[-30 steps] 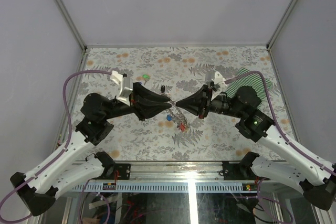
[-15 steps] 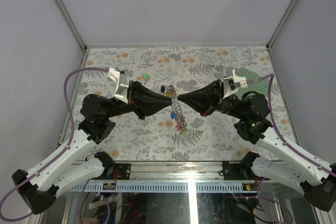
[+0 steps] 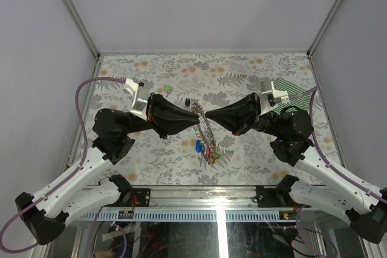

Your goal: Put the keys on the keyring

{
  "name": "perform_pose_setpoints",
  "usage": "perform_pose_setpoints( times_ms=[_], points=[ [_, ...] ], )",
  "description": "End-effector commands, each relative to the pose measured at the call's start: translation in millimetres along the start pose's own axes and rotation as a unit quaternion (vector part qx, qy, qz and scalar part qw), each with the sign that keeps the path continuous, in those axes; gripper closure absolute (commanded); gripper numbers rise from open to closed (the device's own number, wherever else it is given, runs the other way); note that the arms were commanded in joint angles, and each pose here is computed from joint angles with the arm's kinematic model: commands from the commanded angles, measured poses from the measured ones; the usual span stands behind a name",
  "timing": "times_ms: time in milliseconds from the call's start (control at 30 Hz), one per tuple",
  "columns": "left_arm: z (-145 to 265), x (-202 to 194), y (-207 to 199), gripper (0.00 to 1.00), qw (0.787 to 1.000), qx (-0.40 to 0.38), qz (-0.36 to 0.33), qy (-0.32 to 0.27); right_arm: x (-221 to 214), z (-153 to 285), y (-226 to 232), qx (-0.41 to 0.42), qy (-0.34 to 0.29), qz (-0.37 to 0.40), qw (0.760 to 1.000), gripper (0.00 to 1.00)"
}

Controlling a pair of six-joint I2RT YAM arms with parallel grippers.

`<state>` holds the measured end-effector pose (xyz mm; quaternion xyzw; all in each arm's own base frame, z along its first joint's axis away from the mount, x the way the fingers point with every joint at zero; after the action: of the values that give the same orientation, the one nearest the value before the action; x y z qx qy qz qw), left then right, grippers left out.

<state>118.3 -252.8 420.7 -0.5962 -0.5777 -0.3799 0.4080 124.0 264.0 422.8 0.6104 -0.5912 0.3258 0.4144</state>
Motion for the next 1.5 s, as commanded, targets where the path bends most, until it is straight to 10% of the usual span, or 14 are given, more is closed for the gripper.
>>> perform_pose_setpoints(
  times_ms=[0, 1467],
  points=[
    [-7, 26, -14, 0.84, 0.998, -0.036, -0.037, -0.033, 31, -4, 17, 0.033, -0.051, 0.038, 0.997, 1.00],
    [-10, 23, -6, 0.77, 0.998, -0.003, -0.049, -0.027, 34, 2, 22, 0.034, -0.049, 0.059, 0.996, 1.00]
  ],
)
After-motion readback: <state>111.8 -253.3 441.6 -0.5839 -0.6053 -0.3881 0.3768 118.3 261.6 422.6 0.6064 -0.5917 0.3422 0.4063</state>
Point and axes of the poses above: each gripper's point midway between its finger pads, its own z axis back along the fingers, its own y axis along the line the jaws close on, x = y × z, the point moved 3 cm from there along z, back along the fingers, and after that the axes turned 1 degree about -z, right-handed, at the moved point
